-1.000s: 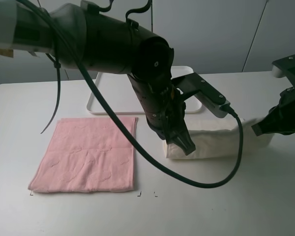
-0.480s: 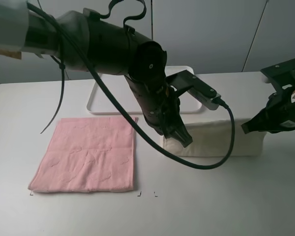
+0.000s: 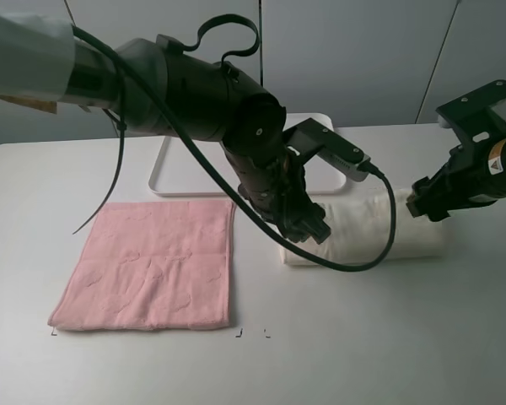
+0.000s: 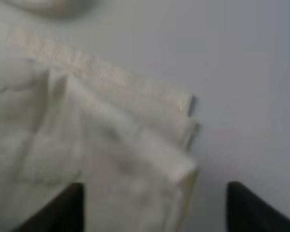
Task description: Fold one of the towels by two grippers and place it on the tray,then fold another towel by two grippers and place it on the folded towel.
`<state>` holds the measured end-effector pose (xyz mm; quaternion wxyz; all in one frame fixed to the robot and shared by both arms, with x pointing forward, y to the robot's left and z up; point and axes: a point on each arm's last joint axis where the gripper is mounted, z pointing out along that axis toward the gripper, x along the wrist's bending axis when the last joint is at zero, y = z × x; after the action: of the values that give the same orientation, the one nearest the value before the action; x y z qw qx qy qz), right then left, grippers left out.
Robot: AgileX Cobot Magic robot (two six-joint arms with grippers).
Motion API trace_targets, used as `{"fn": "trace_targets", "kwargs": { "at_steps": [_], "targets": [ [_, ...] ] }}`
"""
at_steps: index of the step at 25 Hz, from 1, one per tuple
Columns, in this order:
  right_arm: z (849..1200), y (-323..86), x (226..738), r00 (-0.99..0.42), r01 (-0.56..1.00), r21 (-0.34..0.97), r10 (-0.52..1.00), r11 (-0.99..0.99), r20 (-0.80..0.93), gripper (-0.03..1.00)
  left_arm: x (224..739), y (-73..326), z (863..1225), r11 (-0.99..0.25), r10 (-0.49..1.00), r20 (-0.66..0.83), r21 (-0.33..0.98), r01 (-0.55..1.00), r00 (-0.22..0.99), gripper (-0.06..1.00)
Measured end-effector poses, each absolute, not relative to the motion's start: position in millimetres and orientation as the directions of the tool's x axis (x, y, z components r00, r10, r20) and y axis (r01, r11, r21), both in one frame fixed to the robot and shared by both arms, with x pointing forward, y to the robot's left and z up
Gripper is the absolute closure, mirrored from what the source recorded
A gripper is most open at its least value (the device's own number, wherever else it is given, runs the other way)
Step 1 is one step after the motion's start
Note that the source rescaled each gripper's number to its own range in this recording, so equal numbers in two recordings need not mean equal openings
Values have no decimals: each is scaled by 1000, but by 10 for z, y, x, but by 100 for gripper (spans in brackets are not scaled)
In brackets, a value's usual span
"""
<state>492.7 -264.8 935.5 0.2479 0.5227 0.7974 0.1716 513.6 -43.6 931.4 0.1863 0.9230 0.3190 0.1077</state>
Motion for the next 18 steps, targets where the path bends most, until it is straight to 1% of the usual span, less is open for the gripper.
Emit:
{"fn": "trace_targets", "kwargs": {
  "at_steps": [1, 3, 7, 9, 11, 14, 16, 18],
  "targets": [
    [9357, -2646, 4929, -328, 748, 537, 920, 391, -213, 2, 5141, -432, 9315, -724, 634, 84, 414, 552, 768, 0],
    [9355, -2647, 4928, -314, 755, 539, 928, 373, -203, -2, 5149, -422, 9316, -725, 637, 97, 411, 552, 764, -1],
    [9338, -2668, 4907, -219, 809, 525, 964, 266, -152, -3, 5138, -371, 9298, -742, 637, 116, 360, 565, 762, -2],
    [9341, -2692, 4926, -172, 840, 493, 973, 226, -152, -3, 5134, -359, 9294, -746, 637, 120, 346, 569, 761, -2],
    [9348, -2711, 4988, -133, 872, 450, 978, 193, -163, -3, 5152, -346, 9305, -705, 683, 92, 347, 619, 725, -2],
    [9322, -2724, 5097, -104, 922, 351, 978, 163, -183, -3, 5235, -346, 9379, -629, 750, 58, 370, 684, 659, -2],
    [9301, -2693, 5185, -115, 943, 290, 979, 160, -168, -3, 5315, -352, 9393, -582, 787, 41, 376, 721, 615, -2],
    [9309, -2653, 5295, -109, 959, 249, 987, 135, -117, -3, 5416, -337, 9360, -525, 832, 25, 363, 770, 555, -2]
  ]
}}
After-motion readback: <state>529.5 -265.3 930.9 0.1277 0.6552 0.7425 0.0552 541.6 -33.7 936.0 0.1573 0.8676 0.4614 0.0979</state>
